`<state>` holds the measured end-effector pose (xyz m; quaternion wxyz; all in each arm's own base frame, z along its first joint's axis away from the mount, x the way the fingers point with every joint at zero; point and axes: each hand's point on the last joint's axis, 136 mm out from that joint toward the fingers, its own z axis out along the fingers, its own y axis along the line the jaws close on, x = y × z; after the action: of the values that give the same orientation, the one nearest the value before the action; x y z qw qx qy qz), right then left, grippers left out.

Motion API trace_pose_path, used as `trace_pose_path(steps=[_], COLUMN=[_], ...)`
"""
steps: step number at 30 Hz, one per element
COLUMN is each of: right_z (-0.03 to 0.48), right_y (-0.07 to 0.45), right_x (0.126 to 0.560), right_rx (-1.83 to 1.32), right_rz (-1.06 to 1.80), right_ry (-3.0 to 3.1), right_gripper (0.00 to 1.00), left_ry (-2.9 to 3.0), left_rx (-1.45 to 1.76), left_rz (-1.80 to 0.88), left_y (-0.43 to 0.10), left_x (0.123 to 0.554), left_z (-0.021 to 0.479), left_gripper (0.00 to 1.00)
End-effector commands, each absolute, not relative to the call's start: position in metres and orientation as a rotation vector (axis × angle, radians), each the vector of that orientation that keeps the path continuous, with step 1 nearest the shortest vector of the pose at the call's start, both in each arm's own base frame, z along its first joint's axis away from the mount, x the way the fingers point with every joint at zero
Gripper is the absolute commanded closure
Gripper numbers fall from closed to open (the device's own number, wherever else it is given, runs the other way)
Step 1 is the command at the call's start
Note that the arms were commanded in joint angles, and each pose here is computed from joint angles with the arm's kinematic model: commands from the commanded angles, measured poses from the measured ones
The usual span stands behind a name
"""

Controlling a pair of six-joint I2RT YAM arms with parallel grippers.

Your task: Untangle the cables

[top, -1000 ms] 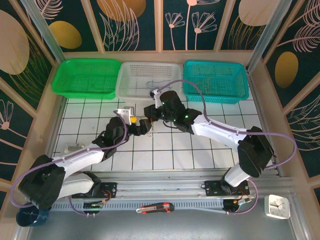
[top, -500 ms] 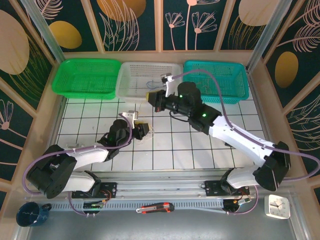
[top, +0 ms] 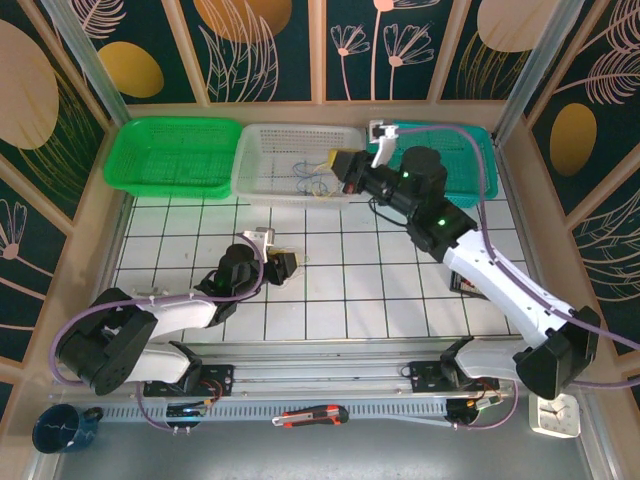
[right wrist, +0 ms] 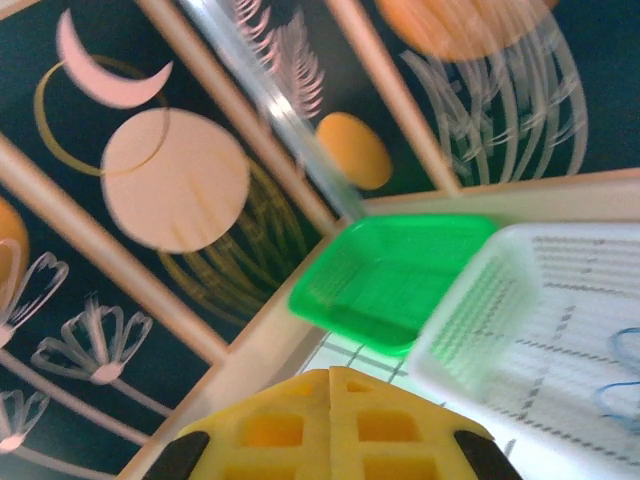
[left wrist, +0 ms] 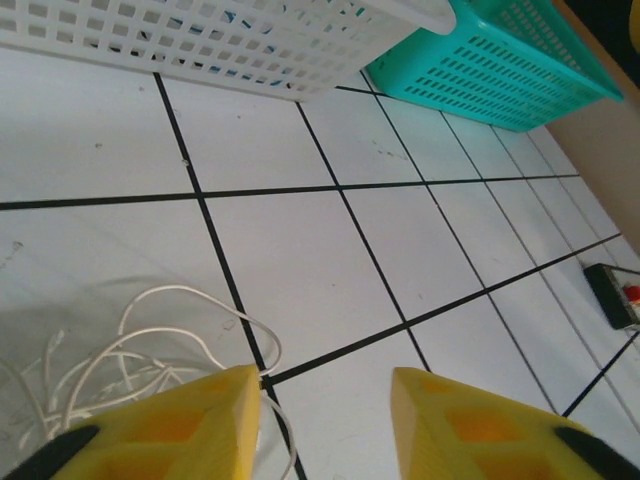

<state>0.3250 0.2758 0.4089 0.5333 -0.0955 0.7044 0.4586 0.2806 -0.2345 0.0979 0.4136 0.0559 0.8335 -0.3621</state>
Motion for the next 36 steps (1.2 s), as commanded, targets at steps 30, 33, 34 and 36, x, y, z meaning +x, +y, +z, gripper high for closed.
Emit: trace_pose_path(steps=[30,33,34,36], right_z=[0.235,0.245,0.249,0.26], right_y=[0.04,0.044,0.045,0.055], right_x=[0.542,0.533,0.529,0.519], right_rx=[0.37,0.352,0.347,0.326], right_rz=[0.587,0.608,0.621,0.666], right_ry=[1.934,1.917,1.909,1.887], right_gripper=[0.5,0.48,0.48,0.48], left_ry=[1.85,1.851,1.853,1.857], left_rx=[-0.087,-0.107,-0.112,-0.133], left_rz=[-0.834,-0.829,-0.83,-0.836], left_y=[-0.196,-0.195,-0.195,-0.196], left_x=[0.299,0.302,0.303,0.306], left_z=[0.201,0.206,0.207,0.21], left_gripper=[0.01,0.01,0.01,0.01])
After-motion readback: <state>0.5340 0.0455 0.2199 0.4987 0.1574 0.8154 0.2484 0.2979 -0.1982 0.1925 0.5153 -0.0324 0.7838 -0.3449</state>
